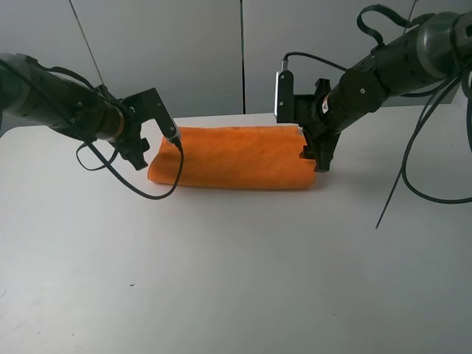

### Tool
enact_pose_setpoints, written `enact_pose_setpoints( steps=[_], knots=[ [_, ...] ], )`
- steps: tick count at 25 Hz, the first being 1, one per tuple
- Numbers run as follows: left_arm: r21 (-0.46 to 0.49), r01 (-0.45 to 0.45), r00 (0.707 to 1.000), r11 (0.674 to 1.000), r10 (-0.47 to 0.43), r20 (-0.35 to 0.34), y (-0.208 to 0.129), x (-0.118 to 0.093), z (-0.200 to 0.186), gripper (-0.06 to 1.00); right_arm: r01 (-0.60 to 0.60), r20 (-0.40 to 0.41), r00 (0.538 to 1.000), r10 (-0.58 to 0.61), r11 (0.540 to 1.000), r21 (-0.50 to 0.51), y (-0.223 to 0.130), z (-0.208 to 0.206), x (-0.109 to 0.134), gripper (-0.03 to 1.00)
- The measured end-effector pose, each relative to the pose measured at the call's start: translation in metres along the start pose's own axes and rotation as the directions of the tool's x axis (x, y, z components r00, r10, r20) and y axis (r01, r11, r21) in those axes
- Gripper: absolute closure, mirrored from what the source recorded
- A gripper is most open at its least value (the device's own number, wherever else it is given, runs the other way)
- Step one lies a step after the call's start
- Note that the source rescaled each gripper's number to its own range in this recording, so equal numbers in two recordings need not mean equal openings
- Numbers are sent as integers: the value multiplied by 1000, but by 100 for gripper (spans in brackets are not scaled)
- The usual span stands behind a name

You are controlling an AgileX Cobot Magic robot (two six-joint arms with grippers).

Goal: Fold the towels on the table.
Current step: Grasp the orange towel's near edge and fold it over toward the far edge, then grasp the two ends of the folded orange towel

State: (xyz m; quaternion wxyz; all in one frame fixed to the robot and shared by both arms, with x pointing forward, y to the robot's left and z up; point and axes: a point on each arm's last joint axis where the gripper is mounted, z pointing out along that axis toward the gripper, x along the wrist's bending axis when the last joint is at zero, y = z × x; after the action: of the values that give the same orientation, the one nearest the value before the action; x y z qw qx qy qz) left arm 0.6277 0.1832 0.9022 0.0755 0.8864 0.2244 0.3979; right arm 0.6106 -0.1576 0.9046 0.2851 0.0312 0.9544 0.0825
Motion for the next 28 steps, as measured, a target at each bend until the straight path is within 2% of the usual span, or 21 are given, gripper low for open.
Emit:
enact_pose_setpoints(
  steps=[3, 6, 9, 11, 13, 16, 18, 21, 24, 28],
  knots=[
    [0, 19, 1000, 1000, -19, 0, 0, 0, 0, 19, -26, 1, 1000, 26, 1000, -1, 0, 0, 0, 4],
    [-2, 119, 993, 993, -119, -2, 0, 1, -1, 19, -118, 2, 993, 118, 993, 1, 0, -2, -1, -2],
    [-26, 263, 965, 965, -263, -17, 4, 9, -10, 19, -299, 24, 954, 299, 954, -10, 1, -17, -8, -3],
    [-34, 363, 931, 931, -364, -16, 6, 15, -18, 18, -415, 36, 909, 415, 910, -8, 2, -30, -14, -3],
    [-25, 484, 875, 875, -484, 10, 7, 17, -23, 18, -538, 44, 842, 538, 843, 3, 2, -43, -21, -3],
    [1, 628, 776, 778, -626, 81, 8, 13, -24, 18, -711, 25, 703, 711, 701, 54, -4, -51, -29, -3],
    [15, 691, 716, 723, -687, 126, 9, 10, -24, 16, -800, -1, 595, 803, 593, 89, -12, -54, -33, -3],
    [36, 749, 649, 662, -743, 162, 11, 7, -25, 13, -889, -49, 441, 896, 443, 116, -20, -56, -37, -3],
    [68, 771, 618, 634, -769, 160, 10, 5, -25, 13, -927, -91, 339, 936, 349, 134, -25, -56, -38, -3],
    [148, 764, 613, 628, -778, 138, 3, 1, -25, 12, -942, -140, 289, 947, 307, 131, -21, -57, -37, -3]
  ],
)
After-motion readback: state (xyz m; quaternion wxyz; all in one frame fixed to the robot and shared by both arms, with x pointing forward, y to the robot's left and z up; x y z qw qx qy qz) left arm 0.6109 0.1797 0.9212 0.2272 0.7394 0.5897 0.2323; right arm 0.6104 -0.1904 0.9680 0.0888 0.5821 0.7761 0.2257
